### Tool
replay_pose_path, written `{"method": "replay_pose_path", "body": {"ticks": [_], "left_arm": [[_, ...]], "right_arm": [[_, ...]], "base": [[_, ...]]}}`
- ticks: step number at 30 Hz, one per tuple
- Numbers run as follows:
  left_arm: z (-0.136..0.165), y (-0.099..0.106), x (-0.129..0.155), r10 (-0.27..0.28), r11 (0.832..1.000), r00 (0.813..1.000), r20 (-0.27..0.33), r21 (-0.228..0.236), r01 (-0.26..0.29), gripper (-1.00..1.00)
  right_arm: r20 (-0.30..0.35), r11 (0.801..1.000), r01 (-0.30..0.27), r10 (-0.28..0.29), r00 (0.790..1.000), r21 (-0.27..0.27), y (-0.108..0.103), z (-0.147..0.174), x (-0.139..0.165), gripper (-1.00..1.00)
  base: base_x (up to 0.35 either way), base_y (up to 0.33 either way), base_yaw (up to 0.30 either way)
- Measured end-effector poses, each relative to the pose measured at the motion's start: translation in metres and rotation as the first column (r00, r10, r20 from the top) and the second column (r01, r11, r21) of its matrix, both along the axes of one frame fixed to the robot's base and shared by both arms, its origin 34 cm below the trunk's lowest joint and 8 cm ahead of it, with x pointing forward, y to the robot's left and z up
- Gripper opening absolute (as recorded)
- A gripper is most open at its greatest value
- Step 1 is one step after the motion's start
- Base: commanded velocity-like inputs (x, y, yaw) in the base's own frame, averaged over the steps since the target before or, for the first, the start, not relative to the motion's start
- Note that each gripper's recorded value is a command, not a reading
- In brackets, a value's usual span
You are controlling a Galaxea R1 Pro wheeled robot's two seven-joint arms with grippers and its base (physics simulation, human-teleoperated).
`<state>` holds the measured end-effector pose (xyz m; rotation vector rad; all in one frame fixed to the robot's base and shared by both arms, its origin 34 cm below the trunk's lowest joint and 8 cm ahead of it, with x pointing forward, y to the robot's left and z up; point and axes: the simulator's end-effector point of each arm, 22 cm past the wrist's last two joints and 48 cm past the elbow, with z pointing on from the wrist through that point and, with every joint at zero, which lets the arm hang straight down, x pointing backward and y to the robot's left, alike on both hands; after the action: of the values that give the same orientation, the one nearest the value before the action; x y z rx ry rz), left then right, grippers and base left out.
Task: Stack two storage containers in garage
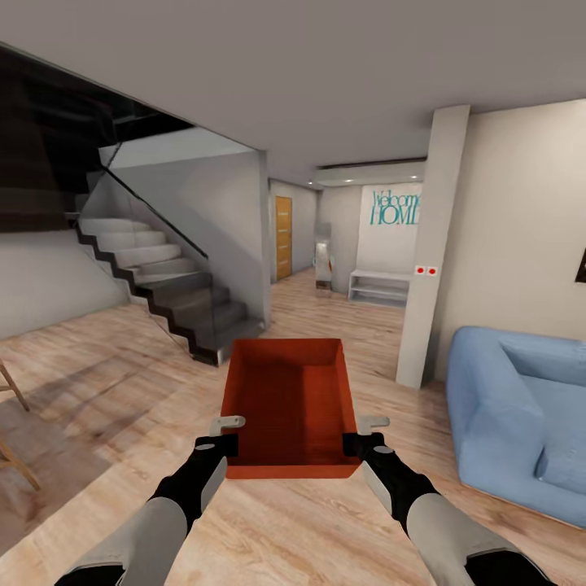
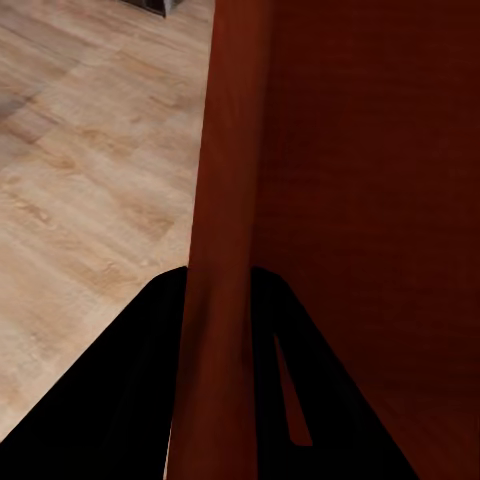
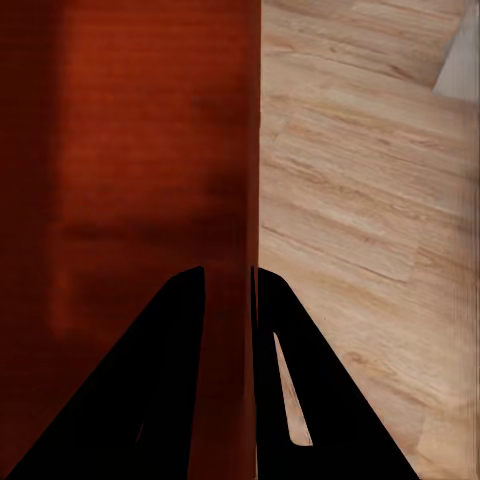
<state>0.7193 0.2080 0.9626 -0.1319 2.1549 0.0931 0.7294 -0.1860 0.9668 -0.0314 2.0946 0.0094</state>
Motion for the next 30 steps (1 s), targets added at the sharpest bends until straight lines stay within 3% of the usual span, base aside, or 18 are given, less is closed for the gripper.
{"method": "replay_pose_path", "body": {"ticks": [6,30], "left_arm": [[-0.0002,0.0003,-0.0001,0.0,1.0,1.0,0.0,0.0,0.0,-1.0],[-0.0001,0.0002,-0.0001,0.0,1.0,1.0,0.0,0.0,0.0,-1.0]], "right_arm": [[0.0,1.0,0.0,0.0,1.0,0.0,0.0003,0.0,0.0,-1.0],[0.0,1.0,0.0,0.0,1.0,0.0,0.0002,0.0001,0.0,-1.0]], "base": [[0.322,0.0,-0.21],[0.322,0.0,-0.005]]}}
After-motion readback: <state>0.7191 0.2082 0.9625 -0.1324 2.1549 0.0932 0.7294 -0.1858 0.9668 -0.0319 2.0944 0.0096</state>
